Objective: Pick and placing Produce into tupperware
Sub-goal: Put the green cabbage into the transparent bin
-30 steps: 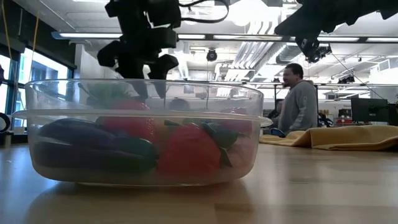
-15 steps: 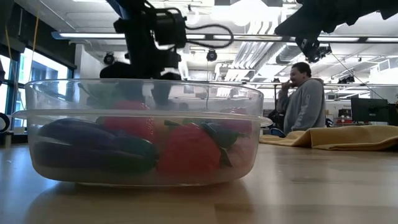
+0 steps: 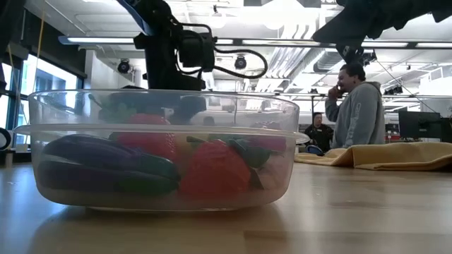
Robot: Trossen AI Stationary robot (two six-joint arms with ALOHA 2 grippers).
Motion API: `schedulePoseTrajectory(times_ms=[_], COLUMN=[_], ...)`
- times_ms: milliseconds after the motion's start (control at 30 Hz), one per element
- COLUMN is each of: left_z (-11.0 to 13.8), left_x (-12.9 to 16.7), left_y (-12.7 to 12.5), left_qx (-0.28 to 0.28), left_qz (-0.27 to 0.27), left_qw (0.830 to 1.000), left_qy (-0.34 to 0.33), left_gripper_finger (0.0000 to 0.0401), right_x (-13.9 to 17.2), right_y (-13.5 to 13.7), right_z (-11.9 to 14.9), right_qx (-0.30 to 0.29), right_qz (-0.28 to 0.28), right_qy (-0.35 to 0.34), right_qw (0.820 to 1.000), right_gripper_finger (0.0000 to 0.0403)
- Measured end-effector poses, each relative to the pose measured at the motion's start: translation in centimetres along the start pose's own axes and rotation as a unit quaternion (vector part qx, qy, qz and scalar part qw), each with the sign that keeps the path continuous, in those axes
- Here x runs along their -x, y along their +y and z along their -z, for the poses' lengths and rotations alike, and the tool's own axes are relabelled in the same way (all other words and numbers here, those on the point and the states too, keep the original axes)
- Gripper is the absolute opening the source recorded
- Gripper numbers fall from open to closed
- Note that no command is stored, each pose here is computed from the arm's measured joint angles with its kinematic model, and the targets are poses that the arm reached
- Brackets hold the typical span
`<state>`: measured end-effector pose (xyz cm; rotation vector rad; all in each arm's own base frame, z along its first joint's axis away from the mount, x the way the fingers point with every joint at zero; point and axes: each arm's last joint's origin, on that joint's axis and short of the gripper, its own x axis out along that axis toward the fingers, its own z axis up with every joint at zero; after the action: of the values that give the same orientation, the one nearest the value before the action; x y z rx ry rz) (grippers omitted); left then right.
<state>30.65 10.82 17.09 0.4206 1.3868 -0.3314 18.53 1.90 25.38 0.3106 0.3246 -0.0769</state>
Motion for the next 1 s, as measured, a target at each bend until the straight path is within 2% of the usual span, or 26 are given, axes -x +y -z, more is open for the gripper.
schedulePoseTrajectory(times_ms=[1000], left_z=[0.9], left_x=[-1.9], left_y=[-0.8], left_qx=[0.002], left_qz=[0.001], left_qw=[1.0], left_qy=[-0.016], left_gripper_finger=[0.0287], right_x=[0.0], right_y=[0.0], right_z=[0.0], right_qx=[0.0], right_qz=[0.002], right_qy=[0.001], right_qw=[1.0], right_gripper_finger=[0.0])
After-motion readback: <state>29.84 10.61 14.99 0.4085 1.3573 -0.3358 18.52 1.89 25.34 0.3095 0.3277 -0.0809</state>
